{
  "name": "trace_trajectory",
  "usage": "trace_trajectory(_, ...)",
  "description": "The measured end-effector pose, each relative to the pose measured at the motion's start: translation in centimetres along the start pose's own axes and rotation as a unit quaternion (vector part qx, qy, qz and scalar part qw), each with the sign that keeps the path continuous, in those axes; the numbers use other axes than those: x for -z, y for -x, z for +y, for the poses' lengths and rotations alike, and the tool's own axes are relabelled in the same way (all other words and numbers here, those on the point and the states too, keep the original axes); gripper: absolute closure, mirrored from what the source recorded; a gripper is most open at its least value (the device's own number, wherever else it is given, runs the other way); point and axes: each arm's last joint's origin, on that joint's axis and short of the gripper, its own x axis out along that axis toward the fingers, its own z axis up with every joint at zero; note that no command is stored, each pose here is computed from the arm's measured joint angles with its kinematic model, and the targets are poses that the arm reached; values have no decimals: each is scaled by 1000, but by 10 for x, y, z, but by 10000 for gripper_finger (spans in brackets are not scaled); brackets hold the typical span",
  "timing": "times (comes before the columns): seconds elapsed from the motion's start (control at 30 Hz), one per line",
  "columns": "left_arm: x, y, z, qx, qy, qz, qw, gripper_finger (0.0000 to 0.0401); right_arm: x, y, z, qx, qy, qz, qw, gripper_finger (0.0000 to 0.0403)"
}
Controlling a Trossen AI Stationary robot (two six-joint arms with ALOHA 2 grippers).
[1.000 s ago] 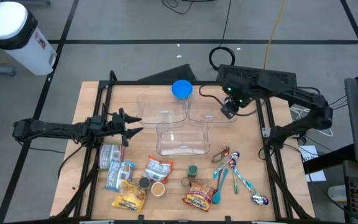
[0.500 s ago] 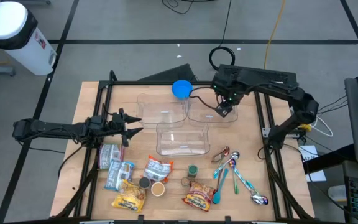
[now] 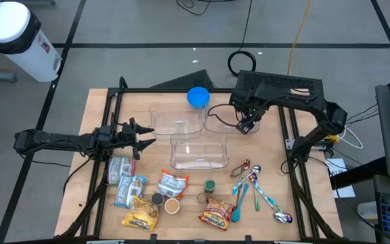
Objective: Pick & Place Food Item
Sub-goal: Put the white seasoning bottle into the top right transparent bin, then put the orange seasoning bag into the top right transparent bin
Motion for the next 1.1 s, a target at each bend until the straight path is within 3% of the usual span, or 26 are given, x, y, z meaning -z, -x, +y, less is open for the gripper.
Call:
trace_trajectory(0.47, 0, 0, 0, 0, 0, 0, 1000, 160, 2, -16, 1, -7, 7, -4, 1000, 217)
trace_trajectory(0.67, 0, 0, 0, 0, 0, 0, 1000, 160, 2, -19, 2, -5, 4, 5, 1000, 106)
trace_trajectory(0.77, 0, 0, 0, 0, 0, 0, 1000, 160, 3, -18, 1, -4, -1, 7, 1000, 73)
trace_trajectory(1.1, 0, 0, 0, 0, 0, 0, 1000, 160, 25, 8, -7, -11, -13, -19, 1000, 64)
